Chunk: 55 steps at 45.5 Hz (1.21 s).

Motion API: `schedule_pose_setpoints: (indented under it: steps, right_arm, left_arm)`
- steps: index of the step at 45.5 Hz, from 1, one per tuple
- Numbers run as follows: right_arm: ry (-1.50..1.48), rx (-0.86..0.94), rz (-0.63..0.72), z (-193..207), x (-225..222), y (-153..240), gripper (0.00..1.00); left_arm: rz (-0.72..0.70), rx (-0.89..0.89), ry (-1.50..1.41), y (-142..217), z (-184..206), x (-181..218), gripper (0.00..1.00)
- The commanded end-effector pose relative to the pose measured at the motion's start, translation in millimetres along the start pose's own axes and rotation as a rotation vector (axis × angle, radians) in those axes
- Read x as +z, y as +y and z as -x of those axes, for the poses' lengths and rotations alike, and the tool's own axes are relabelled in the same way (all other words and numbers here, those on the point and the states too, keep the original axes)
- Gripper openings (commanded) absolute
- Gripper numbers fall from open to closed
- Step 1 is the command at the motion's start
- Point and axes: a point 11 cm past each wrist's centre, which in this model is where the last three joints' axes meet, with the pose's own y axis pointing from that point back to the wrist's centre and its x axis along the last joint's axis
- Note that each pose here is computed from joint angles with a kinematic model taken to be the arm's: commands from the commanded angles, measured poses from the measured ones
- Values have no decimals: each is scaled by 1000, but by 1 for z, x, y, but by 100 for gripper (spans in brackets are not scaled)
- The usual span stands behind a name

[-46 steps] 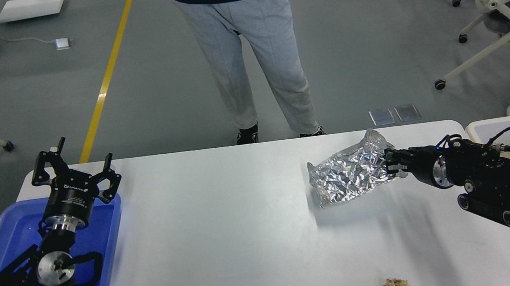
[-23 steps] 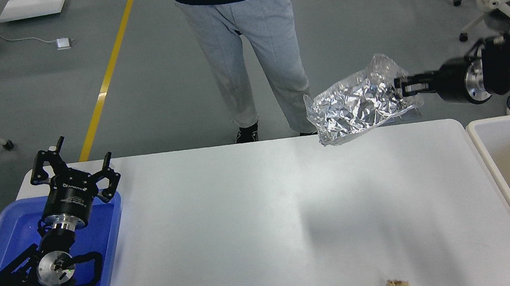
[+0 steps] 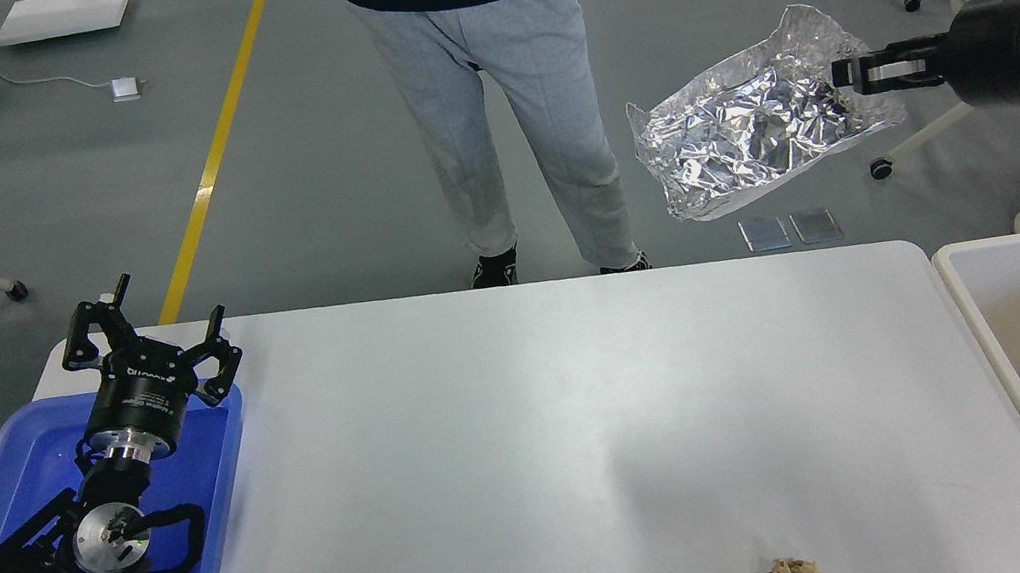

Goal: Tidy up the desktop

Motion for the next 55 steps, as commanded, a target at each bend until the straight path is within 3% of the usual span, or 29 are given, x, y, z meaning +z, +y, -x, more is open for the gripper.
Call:
schedule_pose_setpoints:
  steps: [1,18,32,43,55]
  right_arm:
    - [-106,50,73,3,39,29,0]
    - [-484,242,322,60,146,95,0]
    - [-790,381,603,137,221,142,0]
    - [-1108,456,789,219,259,144,0]
    - [-1197,481,948,307,273,140,0]
  left_arm:
    - [0,0,0,0,0,0,100]
    - [0,0,0,0,0,0,100]
    - [0,0,0,0,0,0,100]
    - [0,0,0,0,0,0,100]
    - [1,1,1,0,0,0,100]
